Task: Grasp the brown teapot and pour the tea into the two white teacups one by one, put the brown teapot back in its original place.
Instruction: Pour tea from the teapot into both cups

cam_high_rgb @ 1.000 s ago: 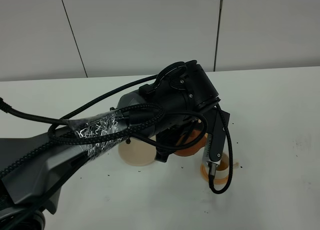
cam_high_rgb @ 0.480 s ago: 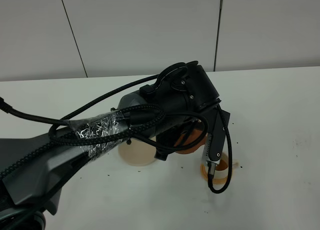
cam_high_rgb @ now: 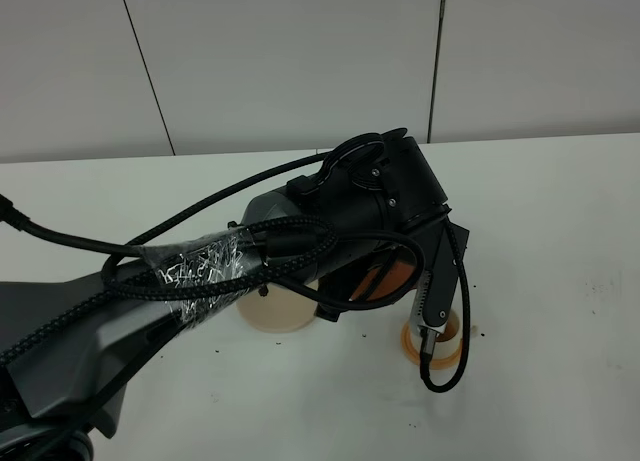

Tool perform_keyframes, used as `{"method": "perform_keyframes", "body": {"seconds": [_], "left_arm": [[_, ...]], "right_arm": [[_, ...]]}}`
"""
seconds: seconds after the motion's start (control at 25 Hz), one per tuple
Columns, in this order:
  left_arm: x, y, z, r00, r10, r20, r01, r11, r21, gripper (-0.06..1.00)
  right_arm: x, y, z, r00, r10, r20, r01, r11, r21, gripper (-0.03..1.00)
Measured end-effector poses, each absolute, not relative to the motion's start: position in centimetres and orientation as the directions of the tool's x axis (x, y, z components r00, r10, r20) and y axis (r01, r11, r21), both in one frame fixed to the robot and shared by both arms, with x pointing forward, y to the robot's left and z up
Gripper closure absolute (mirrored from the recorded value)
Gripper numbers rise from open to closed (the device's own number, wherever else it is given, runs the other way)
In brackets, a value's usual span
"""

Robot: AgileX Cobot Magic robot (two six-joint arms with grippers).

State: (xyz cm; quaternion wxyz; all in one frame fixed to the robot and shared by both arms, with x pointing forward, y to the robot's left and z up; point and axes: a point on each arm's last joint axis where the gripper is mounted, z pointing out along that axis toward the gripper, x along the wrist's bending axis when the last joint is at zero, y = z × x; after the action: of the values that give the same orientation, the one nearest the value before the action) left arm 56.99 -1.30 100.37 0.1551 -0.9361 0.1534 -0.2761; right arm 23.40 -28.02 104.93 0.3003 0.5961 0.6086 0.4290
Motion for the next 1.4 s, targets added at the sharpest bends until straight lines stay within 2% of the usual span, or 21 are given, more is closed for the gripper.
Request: {"method": "perform_keyframes", "body": {"seconds": [1.4], "left_arm": [[56.59, -1.37, 100.35, 0.808, -0.377, 0.452, -0.201, -0.898, -0.391, 0.77]], "right_arm": [[23.40, -28.02, 104.93, -0.109, 0.983, 0.146, 0.468, -0.079, 0.880, 0.73]]}}
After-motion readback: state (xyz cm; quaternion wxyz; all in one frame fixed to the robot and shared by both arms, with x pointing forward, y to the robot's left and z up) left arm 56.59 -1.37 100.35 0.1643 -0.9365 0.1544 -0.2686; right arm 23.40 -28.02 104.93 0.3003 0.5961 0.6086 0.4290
